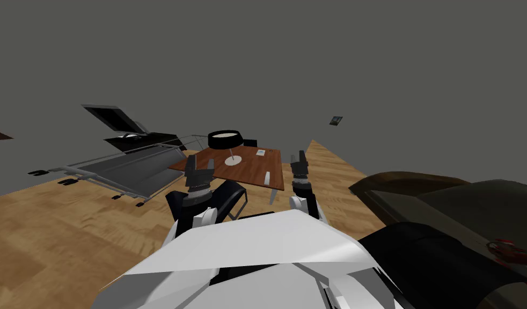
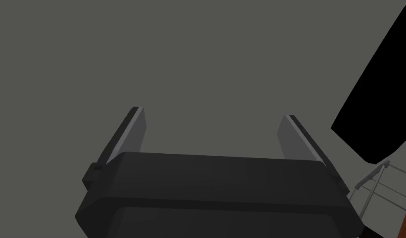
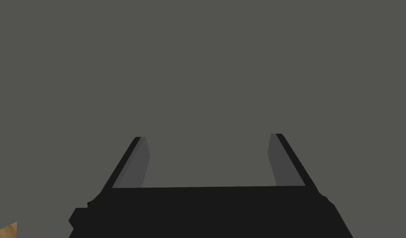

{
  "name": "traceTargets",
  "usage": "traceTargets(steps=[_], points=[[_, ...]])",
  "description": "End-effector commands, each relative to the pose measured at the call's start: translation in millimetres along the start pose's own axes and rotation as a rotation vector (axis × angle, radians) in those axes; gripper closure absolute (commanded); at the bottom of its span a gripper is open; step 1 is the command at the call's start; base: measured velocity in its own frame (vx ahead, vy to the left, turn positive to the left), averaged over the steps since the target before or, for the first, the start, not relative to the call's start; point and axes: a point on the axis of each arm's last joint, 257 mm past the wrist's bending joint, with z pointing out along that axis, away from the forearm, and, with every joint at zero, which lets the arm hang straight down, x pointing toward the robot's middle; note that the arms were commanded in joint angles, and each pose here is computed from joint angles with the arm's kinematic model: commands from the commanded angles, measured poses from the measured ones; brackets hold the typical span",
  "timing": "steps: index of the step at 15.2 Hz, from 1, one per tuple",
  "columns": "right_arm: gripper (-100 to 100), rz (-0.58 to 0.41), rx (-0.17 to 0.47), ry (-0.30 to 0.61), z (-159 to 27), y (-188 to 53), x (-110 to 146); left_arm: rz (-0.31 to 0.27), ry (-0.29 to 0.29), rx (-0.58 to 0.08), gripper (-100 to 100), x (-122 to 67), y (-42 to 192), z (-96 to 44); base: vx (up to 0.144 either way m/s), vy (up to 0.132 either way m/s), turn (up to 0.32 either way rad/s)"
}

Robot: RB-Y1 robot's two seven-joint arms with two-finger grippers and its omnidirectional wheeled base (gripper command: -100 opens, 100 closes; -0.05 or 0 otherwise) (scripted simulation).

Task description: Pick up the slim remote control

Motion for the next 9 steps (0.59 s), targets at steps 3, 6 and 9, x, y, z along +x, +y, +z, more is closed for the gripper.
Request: traceTargets(steps=[3, 6, 9], points=[[-100, -0.077, -0.011, 0.121, 1.2, -12, 32, 0.0, 0.0, 0.0, 0, 0.0, 0, 0.0, -0.003, -0.014, 0.083], [-100, -0.138, -0.024, 0.207, 0.2, -23, 57, 0.0, 0.0, 0.0, 0, 0.0, 0, 0.0, -0.001, -0.03, 0.09], [-100, -0.204, -0.045, 0.306, -3.1, -35, 85, 0.0, 0.0, 0.0, 0, 0.0, 0, 0.0, -0.001, -0.026, 0.103]])
